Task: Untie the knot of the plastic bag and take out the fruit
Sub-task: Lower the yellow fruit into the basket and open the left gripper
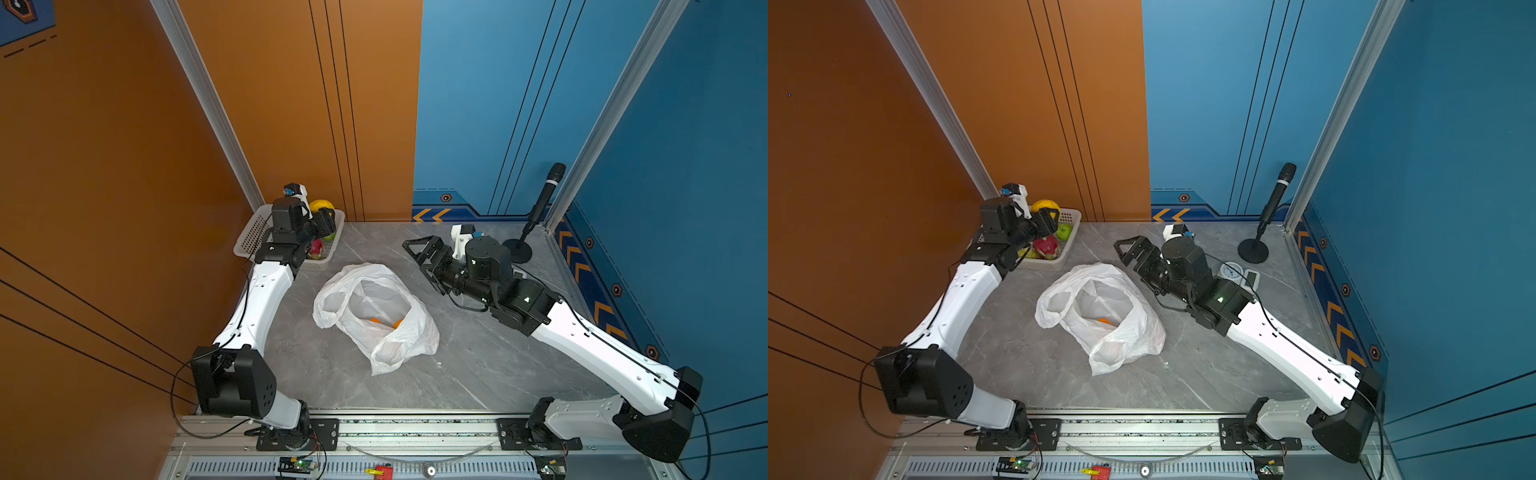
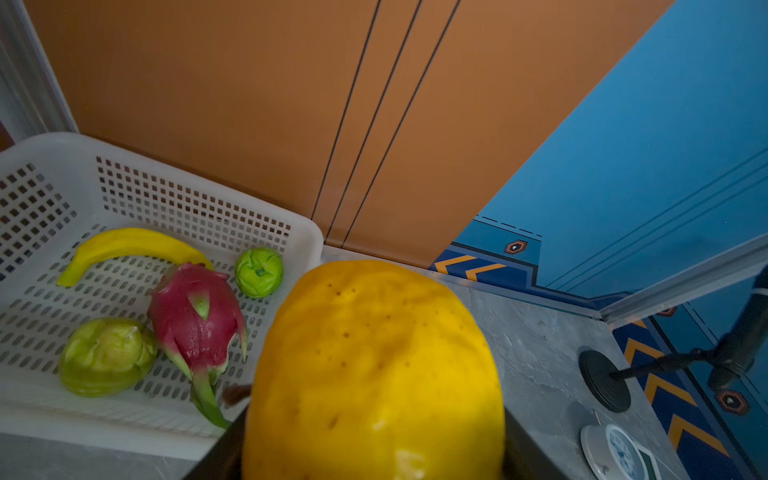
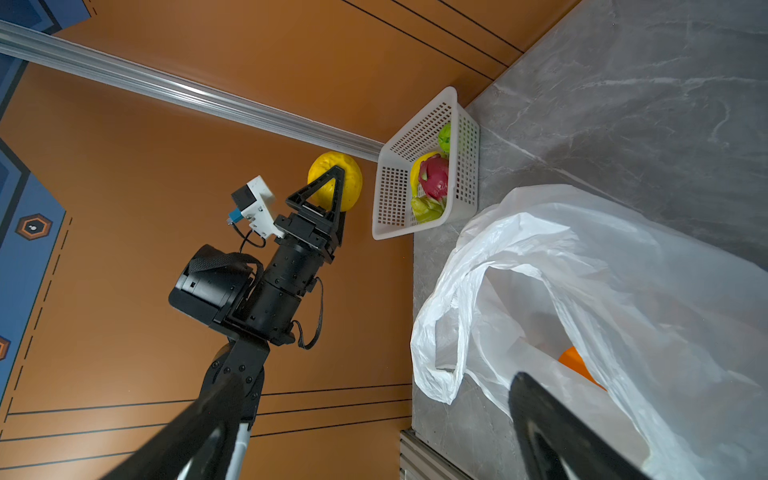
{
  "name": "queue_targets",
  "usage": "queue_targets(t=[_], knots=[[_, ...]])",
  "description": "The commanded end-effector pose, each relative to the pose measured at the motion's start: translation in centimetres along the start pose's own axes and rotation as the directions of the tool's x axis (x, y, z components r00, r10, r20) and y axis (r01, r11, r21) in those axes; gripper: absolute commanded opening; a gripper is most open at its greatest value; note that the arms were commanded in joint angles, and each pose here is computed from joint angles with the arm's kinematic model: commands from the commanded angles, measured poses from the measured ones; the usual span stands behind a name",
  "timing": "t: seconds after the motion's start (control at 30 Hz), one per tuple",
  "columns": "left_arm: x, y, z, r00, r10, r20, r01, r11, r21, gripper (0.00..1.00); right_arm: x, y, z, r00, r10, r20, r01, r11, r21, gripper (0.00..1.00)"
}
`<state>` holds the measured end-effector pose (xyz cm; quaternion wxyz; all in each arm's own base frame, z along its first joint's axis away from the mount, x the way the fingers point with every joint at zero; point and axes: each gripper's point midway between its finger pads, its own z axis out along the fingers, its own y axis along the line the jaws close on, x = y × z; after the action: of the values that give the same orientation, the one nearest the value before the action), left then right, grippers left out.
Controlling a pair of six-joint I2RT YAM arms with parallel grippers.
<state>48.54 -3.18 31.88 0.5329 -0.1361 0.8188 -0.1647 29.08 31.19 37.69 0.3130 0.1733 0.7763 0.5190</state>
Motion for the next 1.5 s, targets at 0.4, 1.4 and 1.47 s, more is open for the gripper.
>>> queue_targets(t=[0.4,1.4,1.47], knots=[[2.2,12.6,7.0,0.980,-0.195,-0.032,0.159,0.876,-0.455,0.41,-1.6,0.2,0.4,1.000,-0.019,-0.007,0.019,0.998,0.063,1.00],[5.9,30.1,15.3,0.902,-0.422,-0.090,0.281,0.733,-0.620,0.41,0.8,1.0,10.9,0.963,0.080,-0.256,-0.037,0.985,0.168,1.00],[6.7,30.4,16.1,0.890,-0.441,-0.116,0.287,0.738,-0.611,0.41,0.8,1.0,11.1,0.964,0.087,-0.251,-0.044,0.984,0.172,1.00]])
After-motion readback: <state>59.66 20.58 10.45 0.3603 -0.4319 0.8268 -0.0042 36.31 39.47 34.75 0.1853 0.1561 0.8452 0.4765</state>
